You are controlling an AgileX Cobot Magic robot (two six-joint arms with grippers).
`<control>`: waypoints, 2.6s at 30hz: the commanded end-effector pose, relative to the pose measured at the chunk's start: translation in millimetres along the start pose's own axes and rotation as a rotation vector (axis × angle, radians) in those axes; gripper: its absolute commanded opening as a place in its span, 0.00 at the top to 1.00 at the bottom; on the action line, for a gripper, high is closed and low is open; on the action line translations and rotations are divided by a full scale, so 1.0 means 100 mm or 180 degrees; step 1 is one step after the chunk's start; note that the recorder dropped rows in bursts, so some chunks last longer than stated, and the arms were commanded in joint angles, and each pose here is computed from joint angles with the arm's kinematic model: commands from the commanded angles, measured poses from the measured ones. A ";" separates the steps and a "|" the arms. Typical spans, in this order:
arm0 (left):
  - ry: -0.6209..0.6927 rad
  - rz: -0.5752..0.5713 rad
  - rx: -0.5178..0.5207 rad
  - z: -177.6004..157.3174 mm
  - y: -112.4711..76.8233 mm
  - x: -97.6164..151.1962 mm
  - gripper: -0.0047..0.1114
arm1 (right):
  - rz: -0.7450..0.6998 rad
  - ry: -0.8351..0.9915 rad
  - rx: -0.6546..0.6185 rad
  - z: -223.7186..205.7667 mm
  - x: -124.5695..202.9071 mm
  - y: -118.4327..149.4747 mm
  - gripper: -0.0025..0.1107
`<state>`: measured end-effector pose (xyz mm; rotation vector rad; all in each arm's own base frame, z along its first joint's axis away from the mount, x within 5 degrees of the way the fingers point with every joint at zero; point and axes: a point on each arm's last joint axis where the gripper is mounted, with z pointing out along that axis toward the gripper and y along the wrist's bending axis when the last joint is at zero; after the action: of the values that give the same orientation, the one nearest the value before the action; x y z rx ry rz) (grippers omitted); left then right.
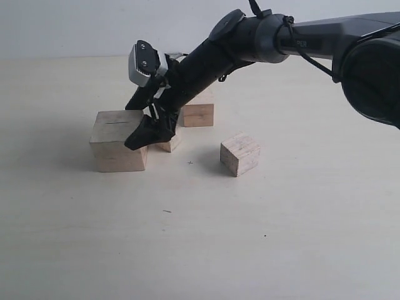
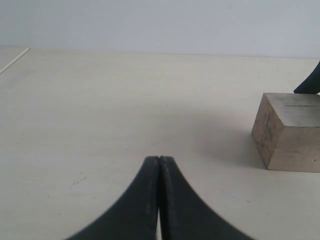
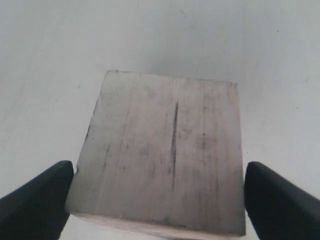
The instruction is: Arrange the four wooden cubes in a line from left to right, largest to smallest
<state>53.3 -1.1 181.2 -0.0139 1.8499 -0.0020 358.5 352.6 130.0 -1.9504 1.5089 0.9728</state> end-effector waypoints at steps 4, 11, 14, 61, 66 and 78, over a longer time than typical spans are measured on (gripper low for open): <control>-0.0045 -0.0023 -0.0001 0.00 0.00 0.00 0.96 | 0.0029 -0.0158 0.0049 -0.25 -0.30 0.05 0.22; -0.0045 -0.0023 -0.0001 0.00 0.00 0.00 0.96 | -0.0118 -0.0135 0.0321 -0.67 -0.71 0.16 0.22; -0.0045 -0.0023 -0.0001 0.00 0.00 0.00 0.96 | 0.0019 0.0123 0.0538 -0.79 -0.74 0.16 0.27; -0.0045 -0.0023 -0.0001 0.00 0.00 0.00 0.96 | 0.0439 0.0688 0.0513 -0.11 0.34 0.01 0.46; -0.0045 -0.0023 -0.0001 0.00 0.00 0.00 0.96 | 0.0465 0.0795 0.1000 -0.15 0.37 -0.12 0.46; -0.0045 -0.0023 -0.0001 0.00 0.00 0.00 0.96 | 0.0985 0.1052 0.1814 -0.33 0.49 -0.30 0.46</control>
<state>53.3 -1.1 181.2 -0.0139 1.8499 -0.0020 398.5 310.0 105.7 -1.5816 2.0150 0.2760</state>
